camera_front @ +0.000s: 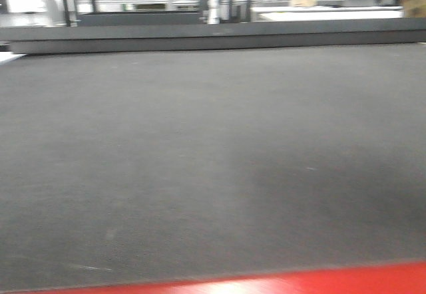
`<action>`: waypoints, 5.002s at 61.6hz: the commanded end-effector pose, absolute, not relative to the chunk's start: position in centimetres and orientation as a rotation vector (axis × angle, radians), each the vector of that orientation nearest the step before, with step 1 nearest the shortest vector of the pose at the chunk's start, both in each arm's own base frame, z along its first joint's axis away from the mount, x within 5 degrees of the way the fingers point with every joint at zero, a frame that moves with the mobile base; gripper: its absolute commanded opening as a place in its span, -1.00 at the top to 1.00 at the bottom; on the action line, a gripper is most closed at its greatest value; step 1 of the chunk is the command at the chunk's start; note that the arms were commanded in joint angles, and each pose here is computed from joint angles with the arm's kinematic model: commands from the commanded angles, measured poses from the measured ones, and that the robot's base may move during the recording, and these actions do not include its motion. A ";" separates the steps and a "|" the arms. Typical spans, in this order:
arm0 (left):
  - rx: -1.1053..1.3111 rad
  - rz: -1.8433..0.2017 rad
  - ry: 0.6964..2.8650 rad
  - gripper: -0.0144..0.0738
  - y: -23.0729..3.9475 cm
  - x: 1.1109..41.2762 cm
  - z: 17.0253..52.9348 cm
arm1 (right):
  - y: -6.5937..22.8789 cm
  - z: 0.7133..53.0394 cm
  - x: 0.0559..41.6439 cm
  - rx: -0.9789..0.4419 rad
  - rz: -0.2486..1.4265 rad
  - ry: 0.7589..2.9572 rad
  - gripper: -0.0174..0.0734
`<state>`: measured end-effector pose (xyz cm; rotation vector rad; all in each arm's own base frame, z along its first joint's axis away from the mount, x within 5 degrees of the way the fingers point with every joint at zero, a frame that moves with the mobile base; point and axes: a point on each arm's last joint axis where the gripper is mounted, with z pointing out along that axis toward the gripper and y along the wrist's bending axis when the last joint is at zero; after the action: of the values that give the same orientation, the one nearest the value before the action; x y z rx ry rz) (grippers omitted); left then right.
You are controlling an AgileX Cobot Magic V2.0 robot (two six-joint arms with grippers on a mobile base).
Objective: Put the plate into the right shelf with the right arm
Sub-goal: 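Drive away from the table holding the plate in the right gripper, then drive to the steel shelf with blue bins, plate held upright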
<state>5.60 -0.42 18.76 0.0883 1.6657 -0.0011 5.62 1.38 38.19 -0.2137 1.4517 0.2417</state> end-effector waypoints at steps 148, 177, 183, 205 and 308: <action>0.065 0.003 1.583 0.78 -0.3 5.6 19.3 | 1.5 39.8 5.3 -0.230 0.245 1.339 0.53; 0.065 0.003 1.583 0.78 -0.3 5.6 19.3 | 1.5 39.8 5.3 -0.230 0.245 1.339 0.53; 0.065 0.003 1.583 0.78 -0.3 5.6 19.3 | 1.5 39.8 5.3 -0.230 0.245 1.339 0.53; 0.065 0.003 1.583 0.78 -0.3 5.6 19.3 | 1.5 39.8 5.3 -0.230 0.245 1.339 0.53; 0.065 0.003 1.583 0.78 -0.3 5.6 19.3 | 1.5 39.8 5.3 -0.230 0.245 1.339 0.53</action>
<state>5.60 -0.42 18.76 0.0883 1.6657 -0.0011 5.61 1.37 38.19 -0.2150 1.4506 0.2392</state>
